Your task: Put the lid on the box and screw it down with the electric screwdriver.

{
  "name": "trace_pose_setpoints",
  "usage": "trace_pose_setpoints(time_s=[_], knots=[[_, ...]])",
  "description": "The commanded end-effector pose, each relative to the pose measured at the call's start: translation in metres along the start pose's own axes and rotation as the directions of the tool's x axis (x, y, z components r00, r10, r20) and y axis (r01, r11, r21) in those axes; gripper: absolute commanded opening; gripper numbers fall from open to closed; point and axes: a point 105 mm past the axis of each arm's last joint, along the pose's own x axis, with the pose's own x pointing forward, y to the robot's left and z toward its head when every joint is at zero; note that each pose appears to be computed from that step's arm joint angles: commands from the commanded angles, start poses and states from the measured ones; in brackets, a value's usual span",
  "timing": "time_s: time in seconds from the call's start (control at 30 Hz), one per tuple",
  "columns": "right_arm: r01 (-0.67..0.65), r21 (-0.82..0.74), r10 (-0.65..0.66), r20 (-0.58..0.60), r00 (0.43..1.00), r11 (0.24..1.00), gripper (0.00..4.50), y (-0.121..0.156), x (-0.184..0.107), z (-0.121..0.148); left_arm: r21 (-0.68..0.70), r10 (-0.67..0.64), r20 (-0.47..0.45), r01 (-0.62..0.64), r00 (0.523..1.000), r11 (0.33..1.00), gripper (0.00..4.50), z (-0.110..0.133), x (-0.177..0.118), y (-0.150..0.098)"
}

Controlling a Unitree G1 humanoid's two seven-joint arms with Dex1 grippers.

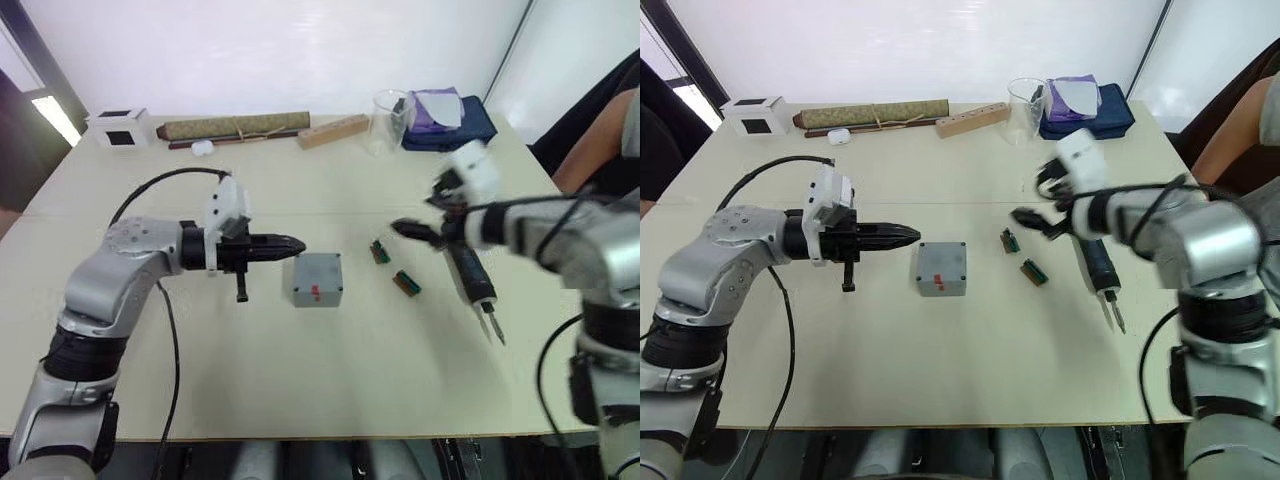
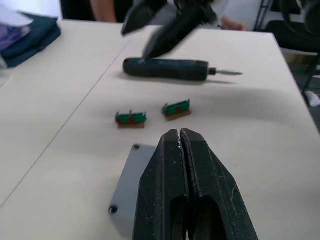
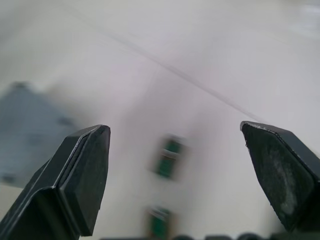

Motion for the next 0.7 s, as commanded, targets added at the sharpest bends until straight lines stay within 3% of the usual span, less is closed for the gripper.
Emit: trace_pose_setpoints(time_s=[0.03,0.27,0.7], knots=[[0.042,0.033,-0.035,-0.187,0.982,0.999,4.46,-0.015,-0.011,-0.016,0.075,-0.080,0.042,0.077,0.996,0.994,0.00,0.017,0.008,-0.005],[0.085,0.120,-0.026,-0.423,0.906,0.989,4.46,-0.036,-0.007,-0.045,0.123,-0.131,0.039,0.125,0.991,0.984,0.00,0.020,0.015,-0.005],[0.186,0.253,0.015,-0.629,0.777,0.949,4.46,-0.042,0.027,-0.094,0.117,-0.102,0.065,0.094,0.993,0.989,0.00,0.023,0.013,-0.014]])
